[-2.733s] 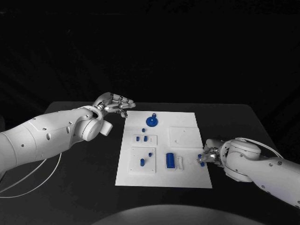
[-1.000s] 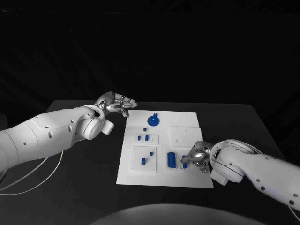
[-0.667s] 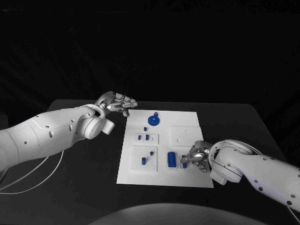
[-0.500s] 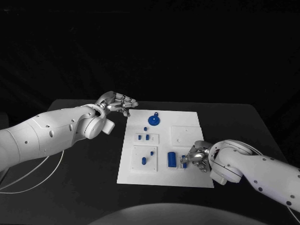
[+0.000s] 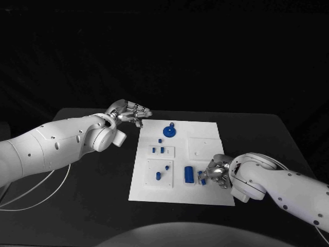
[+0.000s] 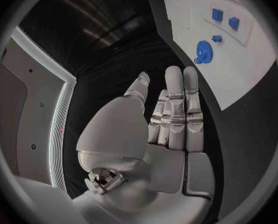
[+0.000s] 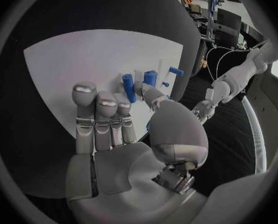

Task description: Assemble the parts on the task board

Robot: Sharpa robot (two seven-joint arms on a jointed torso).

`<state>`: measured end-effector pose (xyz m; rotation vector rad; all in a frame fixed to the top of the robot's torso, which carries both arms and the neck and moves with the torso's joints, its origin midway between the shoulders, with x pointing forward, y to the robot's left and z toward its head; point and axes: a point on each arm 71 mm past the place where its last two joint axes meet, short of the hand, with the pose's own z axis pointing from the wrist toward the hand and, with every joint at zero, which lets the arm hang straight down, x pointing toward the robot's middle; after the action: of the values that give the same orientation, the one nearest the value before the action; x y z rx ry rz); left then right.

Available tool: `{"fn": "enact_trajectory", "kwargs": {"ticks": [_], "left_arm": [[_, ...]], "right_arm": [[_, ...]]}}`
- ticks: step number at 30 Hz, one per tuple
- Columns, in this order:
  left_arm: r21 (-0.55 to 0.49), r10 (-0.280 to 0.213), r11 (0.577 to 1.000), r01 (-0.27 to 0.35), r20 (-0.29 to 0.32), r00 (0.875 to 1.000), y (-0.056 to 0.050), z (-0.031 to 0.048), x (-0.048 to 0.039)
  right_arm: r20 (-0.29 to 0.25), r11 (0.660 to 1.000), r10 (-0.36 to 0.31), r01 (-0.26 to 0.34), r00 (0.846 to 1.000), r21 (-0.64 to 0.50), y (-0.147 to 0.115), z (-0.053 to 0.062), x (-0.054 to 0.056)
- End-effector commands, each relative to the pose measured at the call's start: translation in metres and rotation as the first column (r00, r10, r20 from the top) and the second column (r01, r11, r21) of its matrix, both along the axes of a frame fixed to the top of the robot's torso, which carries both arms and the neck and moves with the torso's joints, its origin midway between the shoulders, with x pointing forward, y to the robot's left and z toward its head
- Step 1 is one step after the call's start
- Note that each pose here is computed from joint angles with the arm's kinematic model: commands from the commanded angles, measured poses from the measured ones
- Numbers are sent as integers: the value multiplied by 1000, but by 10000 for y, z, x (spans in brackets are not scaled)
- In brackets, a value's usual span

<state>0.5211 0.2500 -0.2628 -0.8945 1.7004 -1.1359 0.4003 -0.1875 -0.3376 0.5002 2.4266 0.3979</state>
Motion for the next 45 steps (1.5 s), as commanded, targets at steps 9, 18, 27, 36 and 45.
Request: {"fn": "enact_trajectory", "kwargs": {"ticks": [9, 18, 27, 36, 45], "left_arm": [[-8, -15, 1000, 15, -1, 1000, -19, 5, -6], [-7, -16, 1000, 16, -5, 1000, -20, 2, -6], [-6, -15, 1000, 15, -6, 1000, -18, 1, -5], [-5, -13, 1000, 13, -6, 1000, -9, 1, -5], [-4, -11, 1000, 11, -6, 1000, -1, 1, -4]], "right_arm": [[-14, 1000, 19, -19, 1000, -1, 18, -35, -18], [-24, 1000, 4, -4, 1000, 17, 16, -43, -18], [-27, 1000, 0, 0, 1000, 25, 17, -43, -20], [-25, 999, 1, 0, 1000, 34, 22, -32, -25], [-21, 999, 5, -4, 1000, 40, 17, -11, -40]]}}
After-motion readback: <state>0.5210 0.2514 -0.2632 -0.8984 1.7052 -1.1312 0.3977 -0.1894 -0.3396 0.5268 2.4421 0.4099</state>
